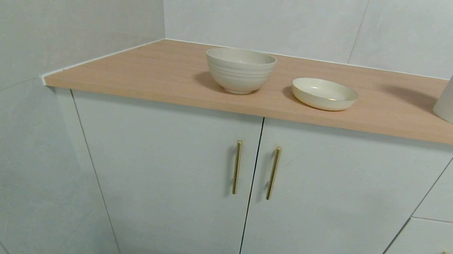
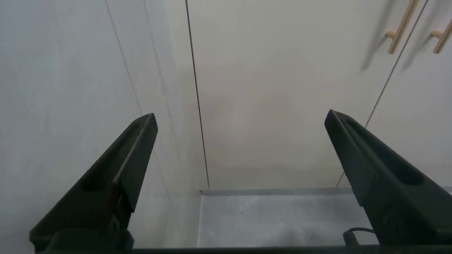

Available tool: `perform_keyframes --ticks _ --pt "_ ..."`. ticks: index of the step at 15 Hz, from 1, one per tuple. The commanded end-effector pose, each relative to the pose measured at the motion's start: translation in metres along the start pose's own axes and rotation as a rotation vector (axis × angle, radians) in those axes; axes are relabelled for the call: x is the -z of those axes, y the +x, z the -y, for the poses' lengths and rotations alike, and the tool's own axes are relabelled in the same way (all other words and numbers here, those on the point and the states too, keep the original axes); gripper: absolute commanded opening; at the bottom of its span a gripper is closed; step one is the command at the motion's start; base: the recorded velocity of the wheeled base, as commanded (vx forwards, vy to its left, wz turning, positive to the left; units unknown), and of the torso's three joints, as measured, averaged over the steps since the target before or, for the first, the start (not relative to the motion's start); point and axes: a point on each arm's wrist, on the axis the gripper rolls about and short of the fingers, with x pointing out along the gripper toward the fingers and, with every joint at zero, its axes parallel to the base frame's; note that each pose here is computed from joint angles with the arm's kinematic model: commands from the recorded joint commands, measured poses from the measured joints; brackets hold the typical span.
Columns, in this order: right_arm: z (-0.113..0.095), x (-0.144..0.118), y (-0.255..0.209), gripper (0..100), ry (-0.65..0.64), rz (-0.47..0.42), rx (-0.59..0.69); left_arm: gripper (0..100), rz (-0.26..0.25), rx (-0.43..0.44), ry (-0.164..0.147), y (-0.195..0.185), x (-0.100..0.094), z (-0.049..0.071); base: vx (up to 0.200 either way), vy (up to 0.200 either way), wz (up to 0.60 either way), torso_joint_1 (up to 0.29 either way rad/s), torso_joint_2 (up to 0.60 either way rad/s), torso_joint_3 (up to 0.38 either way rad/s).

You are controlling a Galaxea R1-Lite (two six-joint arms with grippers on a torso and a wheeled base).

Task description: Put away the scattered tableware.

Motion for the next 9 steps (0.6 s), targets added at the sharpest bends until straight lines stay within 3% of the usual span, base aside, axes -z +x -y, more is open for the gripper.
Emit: perform_keyframes --ticks 1,4,9 --pt "0.005 -0.04 0.069 100 0.055 -0.302 -0.18 100 0.0 -0.001 0.0 0.0 0.0 0.0 0.0 0.0 0.0 0.0 0.0 0.0" --pt "0.003 -0.062 0.149 100 0.045 -0.357 -0.243 100 0.0 0.001 0.0 0.0 0.0 0.0 0.0 0.0 0.0 0.0 0.0 0.0" --pt "0.0 -0.056 0.239 100 0.038 -0.431 -0.242 100 0.0 0.001 0.0 0.0 0.0 0.0 0.0 0.0 0.0 0.0 0.0 0.0"
